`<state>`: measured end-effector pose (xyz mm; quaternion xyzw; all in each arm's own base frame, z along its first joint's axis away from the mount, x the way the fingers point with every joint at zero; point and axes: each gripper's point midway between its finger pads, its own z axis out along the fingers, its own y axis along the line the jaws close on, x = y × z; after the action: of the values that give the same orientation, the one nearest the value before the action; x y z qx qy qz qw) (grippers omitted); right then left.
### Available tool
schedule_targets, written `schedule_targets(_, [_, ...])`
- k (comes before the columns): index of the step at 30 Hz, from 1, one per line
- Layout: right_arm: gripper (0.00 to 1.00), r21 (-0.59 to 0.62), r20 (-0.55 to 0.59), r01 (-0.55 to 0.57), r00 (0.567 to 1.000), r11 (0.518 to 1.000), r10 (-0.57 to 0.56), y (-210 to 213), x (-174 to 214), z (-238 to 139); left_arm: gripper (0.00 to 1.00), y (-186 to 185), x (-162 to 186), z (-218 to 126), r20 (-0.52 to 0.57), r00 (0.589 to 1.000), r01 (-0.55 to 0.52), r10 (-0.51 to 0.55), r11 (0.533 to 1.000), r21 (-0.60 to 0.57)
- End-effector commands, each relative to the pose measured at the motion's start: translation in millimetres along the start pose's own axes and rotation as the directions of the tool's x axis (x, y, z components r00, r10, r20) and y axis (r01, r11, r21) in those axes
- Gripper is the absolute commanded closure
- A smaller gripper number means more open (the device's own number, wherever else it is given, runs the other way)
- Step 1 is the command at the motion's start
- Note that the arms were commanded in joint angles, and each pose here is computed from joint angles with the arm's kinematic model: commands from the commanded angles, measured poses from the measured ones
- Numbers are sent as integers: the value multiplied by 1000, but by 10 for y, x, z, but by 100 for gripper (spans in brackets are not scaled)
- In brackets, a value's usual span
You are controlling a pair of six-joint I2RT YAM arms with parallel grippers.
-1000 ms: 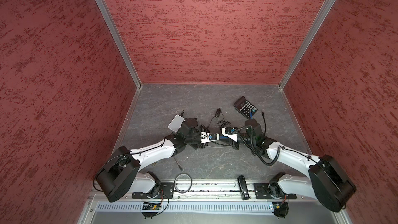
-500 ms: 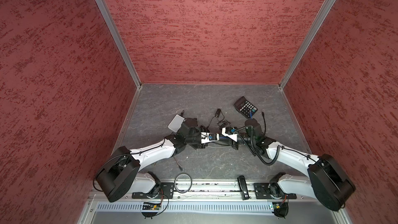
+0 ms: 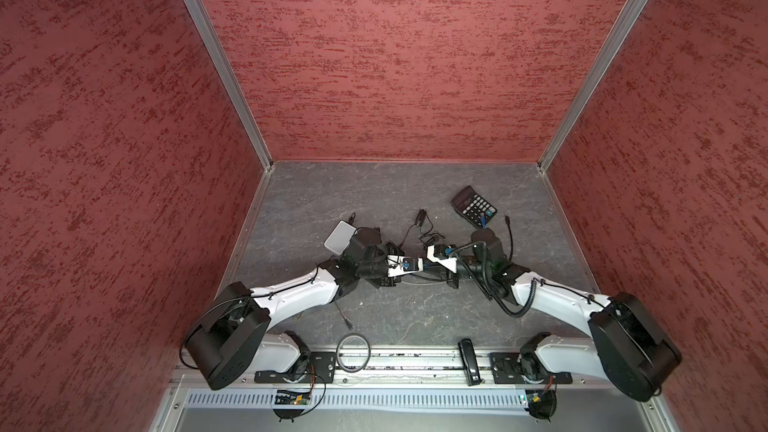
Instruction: Insert the plug into the switch port
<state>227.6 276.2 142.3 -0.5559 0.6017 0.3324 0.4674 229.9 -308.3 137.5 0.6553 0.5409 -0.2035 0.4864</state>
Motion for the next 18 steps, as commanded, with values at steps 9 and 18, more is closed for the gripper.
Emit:
schedule_targets(9, [89,-18,52,41,998,999,-40,-21,-168,-7,83,89,-32,-18,20,1000,13,-12,1000,-28])
schedule_targets(18, [96,79,42,-30,999,996,27,-174,-84,13,47,358,61,-76,-3,988,152,-155,976,-157])
